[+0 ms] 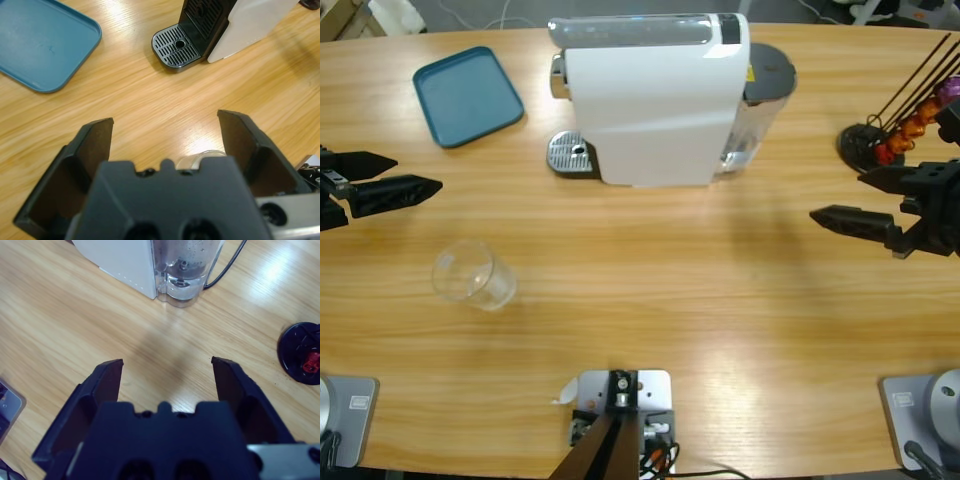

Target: Pour coffee

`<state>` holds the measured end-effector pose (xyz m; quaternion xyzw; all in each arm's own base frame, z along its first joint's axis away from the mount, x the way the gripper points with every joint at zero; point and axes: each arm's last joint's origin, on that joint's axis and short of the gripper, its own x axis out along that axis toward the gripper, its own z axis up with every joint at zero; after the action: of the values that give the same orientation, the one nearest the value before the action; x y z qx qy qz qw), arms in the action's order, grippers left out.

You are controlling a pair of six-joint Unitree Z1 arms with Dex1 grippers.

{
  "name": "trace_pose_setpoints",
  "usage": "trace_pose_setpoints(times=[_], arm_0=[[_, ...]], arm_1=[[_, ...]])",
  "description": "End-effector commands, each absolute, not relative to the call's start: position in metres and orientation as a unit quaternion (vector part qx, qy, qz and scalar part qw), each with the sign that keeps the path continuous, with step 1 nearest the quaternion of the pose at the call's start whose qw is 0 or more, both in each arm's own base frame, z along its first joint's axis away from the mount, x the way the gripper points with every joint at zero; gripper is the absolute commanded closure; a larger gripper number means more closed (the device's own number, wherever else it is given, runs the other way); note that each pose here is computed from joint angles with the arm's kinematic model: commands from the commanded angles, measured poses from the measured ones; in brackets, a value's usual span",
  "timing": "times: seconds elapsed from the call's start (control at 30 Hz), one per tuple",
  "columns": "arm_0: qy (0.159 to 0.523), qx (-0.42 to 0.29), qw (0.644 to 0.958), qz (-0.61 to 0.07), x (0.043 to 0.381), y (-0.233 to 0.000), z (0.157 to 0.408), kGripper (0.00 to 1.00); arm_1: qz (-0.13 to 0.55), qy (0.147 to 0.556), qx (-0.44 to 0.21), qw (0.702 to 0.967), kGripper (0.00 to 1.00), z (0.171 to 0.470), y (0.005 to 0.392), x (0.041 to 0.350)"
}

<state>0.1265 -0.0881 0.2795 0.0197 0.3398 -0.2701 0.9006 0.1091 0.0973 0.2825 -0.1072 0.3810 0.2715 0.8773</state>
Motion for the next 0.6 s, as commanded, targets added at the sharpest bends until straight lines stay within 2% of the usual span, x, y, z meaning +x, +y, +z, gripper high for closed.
trace_pose_setpoints(times=[0.03, 0.1, 0.17, 0.27, 0.33, 0.43, 0.47, 0.53, 0.6], arm_0=[[0.344, 0.028, 0.896, -0.278, 0.120, -0.086, 0.271, 0.105], [0.344, 0.027, 0.897, -0.278, 0.120, -0.086, 0.271, 0.098], [0.343, 0.026, 0.897, -0.279, 0.120, -0.086, 0.272, 0.023], [0.344, 0.015, 0.896, -0.281, 0.121, -0.087, 0.277, 0.024], [0.353, -0.010, 0.887, -0.298, 0.123, -0.089, 0.292, 0.081], [0.359, -0.123, 0.850, -0.366, 0.132, -0.092, 0.319, 0.170], [0.359, -0.153, 0.837, -0.384, 0.138, -0.094, 0.328, 0.190], [0.358, -0.210, 0.814, -0.406, 0.154, -0.095, 0.344, 0.299], [0.360, -0.279, 0.794, -0.403, 0.177, -0.090, 0.349, 0.349]], arm_1=[[0.268, 0.394, -0.123, 0.870, 0.235, 0.278, 0.100, 0.111], [0.269, 0.393, -0.122, 0.871, 0.236, 0.278, 0.100, 0.110], [0.271, 0.392, -0.121, 0.871, 0.235, 0.278, 0.099, 0.109], [0.271, 0.392, -0.120, 0.871, 0.234, 0.278, 0.099, 0.109], [0.273, 0.388, -0.118, 0.872, 0.234, 0.279, 0.097, 0.107], [0.274, 0.384, -0.116, 0.874, 0.234, 0.280, 0.096, 0.105], [0.275, 0.384, -0.116, 0.874, 0.234, 0.280, 0.095, 0.105], [0.275, 0.383, -0.116, 0.874, 0.234, 0.280, 0.095, 0.104], [0.276, 0.381, -0.115, 0.875, 0.235, 0.281, 0.094, 0.104]])
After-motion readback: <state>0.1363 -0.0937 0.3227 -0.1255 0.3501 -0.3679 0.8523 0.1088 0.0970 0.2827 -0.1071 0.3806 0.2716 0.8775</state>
